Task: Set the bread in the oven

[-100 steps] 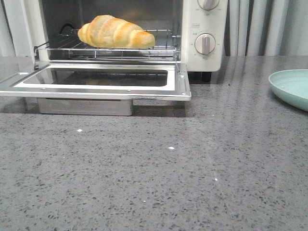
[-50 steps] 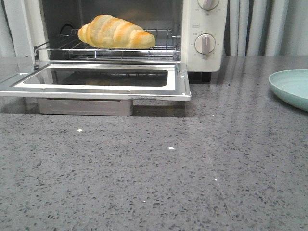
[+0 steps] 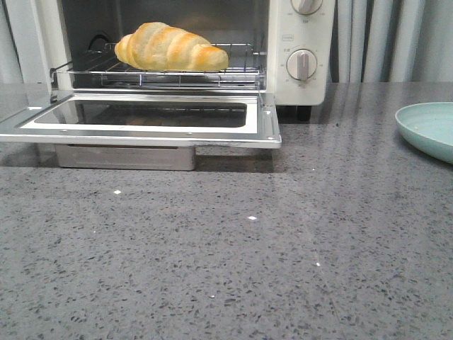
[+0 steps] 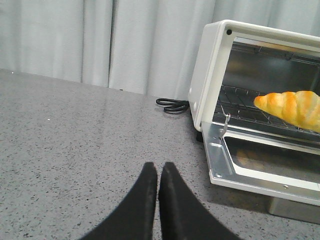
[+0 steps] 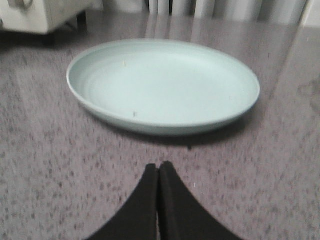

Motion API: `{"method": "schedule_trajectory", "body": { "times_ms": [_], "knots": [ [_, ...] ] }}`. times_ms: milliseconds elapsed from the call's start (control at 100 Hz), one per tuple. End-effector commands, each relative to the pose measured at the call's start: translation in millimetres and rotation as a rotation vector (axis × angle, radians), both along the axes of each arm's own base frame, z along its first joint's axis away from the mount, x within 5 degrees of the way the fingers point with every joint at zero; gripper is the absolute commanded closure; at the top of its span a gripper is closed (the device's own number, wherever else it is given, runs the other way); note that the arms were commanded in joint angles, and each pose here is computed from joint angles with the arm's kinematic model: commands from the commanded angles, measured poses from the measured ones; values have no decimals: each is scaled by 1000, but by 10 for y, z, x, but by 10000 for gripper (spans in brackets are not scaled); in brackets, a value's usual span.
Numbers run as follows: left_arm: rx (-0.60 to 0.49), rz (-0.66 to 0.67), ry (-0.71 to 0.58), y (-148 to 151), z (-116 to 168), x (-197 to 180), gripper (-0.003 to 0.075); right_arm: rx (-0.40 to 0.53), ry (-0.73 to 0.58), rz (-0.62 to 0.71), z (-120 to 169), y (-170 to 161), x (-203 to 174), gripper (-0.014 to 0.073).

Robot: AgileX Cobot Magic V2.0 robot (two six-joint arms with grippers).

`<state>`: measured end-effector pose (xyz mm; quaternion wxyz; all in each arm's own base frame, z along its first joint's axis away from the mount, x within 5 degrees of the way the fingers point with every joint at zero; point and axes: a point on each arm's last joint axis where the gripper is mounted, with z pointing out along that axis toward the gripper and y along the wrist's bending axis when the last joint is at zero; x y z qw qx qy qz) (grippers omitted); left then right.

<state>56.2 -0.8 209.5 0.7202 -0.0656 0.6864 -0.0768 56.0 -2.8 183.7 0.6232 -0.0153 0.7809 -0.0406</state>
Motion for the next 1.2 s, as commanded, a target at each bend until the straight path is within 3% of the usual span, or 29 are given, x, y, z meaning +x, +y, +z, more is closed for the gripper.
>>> {"method": "schedule_trajectory", "body": {
  "times_ms": [0, 1190],
  "knots": [
    [-10, 11, -94, 11, 66, -27, 741, -4, 18, -1, -81, -1, 12, 670],
    [-10, 11, -94, 11, 66, -27, 741, -3, 59, -2, -117, -1, 2, 670]
  ]
}}
